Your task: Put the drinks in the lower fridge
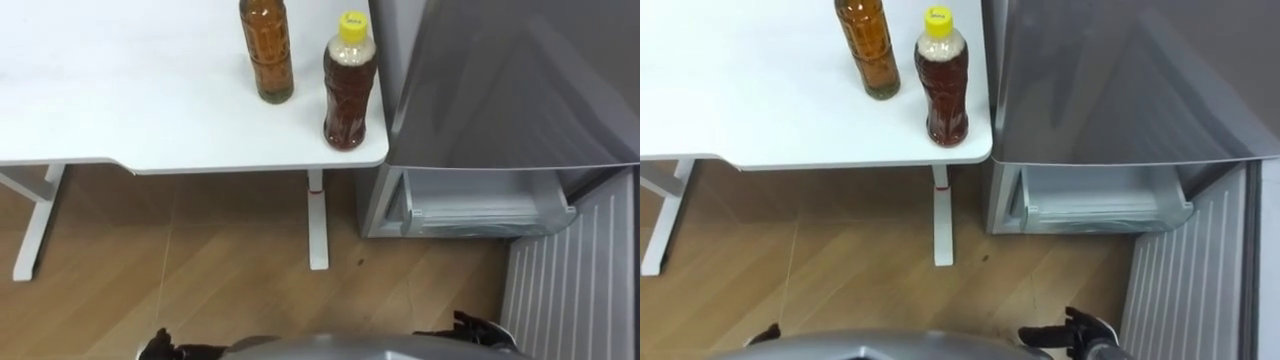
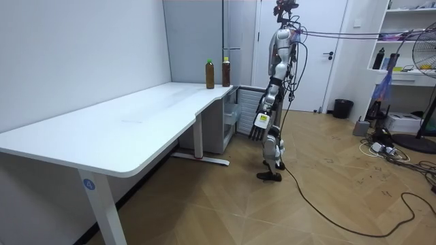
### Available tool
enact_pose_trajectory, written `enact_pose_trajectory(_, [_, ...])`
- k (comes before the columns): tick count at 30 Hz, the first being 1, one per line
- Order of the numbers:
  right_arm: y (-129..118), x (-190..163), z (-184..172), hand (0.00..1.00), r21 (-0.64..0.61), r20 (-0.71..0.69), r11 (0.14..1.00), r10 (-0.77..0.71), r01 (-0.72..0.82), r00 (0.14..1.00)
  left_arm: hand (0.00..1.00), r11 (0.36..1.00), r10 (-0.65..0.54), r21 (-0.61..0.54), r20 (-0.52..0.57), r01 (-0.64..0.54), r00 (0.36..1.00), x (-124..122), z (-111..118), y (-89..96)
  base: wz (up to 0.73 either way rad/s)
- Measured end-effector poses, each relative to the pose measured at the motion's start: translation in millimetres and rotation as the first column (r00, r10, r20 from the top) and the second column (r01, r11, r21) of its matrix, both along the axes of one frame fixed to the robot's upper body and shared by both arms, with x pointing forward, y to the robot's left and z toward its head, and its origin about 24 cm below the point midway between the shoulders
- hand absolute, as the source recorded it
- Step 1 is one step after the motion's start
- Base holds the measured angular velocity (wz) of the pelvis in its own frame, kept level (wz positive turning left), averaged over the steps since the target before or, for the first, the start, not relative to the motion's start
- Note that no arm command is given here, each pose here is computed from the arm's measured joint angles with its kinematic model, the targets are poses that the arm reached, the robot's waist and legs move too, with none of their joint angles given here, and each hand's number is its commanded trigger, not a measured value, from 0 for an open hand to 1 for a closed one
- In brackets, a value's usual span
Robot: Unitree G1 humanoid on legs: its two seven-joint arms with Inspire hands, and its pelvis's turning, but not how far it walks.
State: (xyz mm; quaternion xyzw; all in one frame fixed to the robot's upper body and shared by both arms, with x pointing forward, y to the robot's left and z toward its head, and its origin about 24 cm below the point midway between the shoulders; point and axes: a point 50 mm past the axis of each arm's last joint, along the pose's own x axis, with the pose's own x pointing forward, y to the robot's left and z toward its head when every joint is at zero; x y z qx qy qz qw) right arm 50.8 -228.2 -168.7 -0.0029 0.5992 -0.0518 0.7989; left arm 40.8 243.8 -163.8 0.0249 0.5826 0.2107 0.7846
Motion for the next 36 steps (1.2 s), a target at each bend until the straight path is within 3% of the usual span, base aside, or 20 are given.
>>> enact_pose_trajectory(8, [-1,-5,0,0.00,-0.029,0.000,0.999,-0.015,0.015,1.000,0.00,0.985,0.149,0.063,0.130,-0.158,0.980,15,8,8.9,0.00])
enact_pose_trajectory(18, [-7,-8,1,0.00,-0.040,0.015,0.998,-0.050,0.050,0.999,0.00,0.897,0.311,0.191,0.366,-0.398,0.877,44,35,34.0,-0.01])
enact_pose_trajectory(30, [-9,-9,2,0.00,-0.039,0.020,0.997,-0.061,0.062,0.998,0.00,0.829,0.250,0.277,0.595,-0.486,0.764,84,76,45.8,0.00])
enact_pose_trajectory(36, [-16,-7,4,0.00,-0.064,0.021,0.998,-0.021,0.022,1.000,0.00,0.796,0.126,0.278,0.793,-0.537,0.596,118,128,56.9,0.00])
